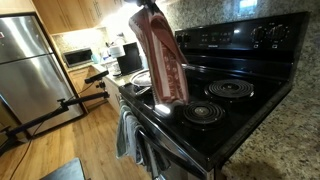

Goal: Remove the red and pink towel from the oven door and put it on the right side of the countertop

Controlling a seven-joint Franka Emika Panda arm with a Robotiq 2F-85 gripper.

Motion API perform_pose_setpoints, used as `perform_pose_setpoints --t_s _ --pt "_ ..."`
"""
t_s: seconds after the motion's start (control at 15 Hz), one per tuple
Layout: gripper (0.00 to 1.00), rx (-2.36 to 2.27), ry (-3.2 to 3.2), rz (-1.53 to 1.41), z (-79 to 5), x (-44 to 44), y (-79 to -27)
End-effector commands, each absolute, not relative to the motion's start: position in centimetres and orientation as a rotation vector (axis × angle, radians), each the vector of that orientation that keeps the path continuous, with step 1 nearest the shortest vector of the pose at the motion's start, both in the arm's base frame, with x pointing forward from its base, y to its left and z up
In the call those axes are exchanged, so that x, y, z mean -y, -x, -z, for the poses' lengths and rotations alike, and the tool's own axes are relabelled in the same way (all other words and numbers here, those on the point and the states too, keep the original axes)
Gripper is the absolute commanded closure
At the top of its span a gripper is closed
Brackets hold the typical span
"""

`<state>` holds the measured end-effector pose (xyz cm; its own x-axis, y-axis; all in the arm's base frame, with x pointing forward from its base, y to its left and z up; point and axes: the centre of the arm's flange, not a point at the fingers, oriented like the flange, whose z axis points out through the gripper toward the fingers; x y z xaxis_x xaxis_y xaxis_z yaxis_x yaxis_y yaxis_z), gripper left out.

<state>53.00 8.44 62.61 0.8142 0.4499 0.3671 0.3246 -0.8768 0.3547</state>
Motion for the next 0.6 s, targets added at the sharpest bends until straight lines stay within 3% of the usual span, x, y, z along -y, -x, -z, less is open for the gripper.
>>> perform_pose_setpoints --t_s 0.0,0.53 --pt "0.99 -0.462 -2.744 -0.697 -65.1 -6.7 -56.4" --pt "0.99 -0.479 -2.858 -0.53 -58.5 -6.0 -60.4"
